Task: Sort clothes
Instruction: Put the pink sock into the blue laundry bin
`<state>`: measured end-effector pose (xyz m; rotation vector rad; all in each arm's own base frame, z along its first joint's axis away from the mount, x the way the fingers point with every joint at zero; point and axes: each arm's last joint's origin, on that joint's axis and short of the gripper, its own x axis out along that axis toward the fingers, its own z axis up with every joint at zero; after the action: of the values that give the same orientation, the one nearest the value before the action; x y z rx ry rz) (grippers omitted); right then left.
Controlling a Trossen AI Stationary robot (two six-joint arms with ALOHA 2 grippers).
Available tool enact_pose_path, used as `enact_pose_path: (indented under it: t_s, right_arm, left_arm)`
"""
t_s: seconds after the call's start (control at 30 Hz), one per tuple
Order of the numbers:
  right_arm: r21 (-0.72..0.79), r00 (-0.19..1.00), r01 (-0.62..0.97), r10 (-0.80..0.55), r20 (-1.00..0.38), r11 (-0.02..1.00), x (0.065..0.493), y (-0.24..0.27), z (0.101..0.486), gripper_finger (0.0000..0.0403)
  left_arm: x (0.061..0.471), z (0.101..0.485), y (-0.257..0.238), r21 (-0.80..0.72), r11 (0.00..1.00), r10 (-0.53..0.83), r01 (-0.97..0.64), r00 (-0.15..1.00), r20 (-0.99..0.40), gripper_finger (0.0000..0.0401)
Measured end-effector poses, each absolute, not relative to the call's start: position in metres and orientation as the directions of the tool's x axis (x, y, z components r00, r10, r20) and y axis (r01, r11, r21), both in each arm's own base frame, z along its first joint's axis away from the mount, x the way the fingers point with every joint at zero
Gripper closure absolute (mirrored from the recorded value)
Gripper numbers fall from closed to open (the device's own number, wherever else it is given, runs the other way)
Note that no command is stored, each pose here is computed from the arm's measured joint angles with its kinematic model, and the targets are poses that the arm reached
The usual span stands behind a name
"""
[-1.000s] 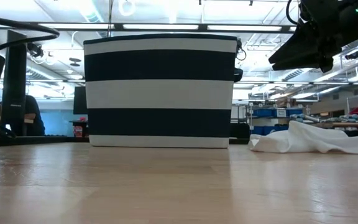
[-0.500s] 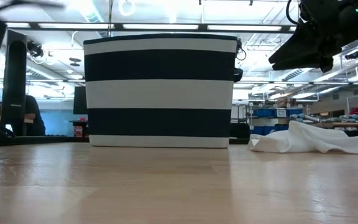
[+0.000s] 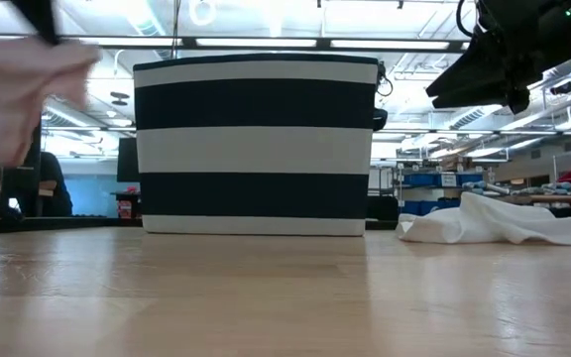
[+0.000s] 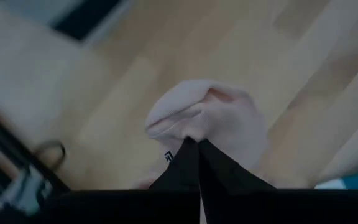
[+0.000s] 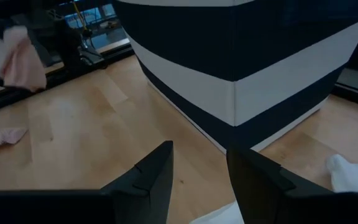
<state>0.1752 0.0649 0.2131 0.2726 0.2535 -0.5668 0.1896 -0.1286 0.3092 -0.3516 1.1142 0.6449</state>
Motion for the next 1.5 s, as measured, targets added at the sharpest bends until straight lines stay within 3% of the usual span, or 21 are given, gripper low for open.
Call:
enact_pose_path:
  t_s: [0.57,0.9,1.0,1.17,1.5]
  right_arm:
    - [0.167,0.815,0.555,-0.491,-0.309,0.815,0.175,0.065,0.213,0.0252]
    - [0.164,0.815,0.554,-0.491,-0.309,0.816,0.175,0.065,0.213,0.0252]
    - [0.161,0.813,0.555,-0.492,-0.311,0.816,0.175,0.065,0.213,0.0252]
    - [0.153,0.812,0.555,-0.492,-0.313,0.818,0.175,0.065,0.213,0.0252]
    - [0.147,0.812,0.553,-0.492,-0.313,0.820,0.175,0.065,0.212,0.0252]
  left_arm:
    - [0.230,0.427,-0.025,0.074,0.831,0.415,-0.551,0.526,-0.743,0.0401]
    - [0.240,0.468,0.045,0.210,0.798,0.580,-0.566,0.625,-0.522,0.0399]
    - [0.247,0.470,0.063,0.199,0.772,0.613,-0.604,0.623,-0.486,0.0396]
    - [0.263,0.454,0.093,0.168,0.773,0.589,-0.612,0.593,-0.549,0.0381]
    - [0.310,0.398,0.136,0.238,0.759,0.568,-0.606,0.437,-0.698,0.0295]
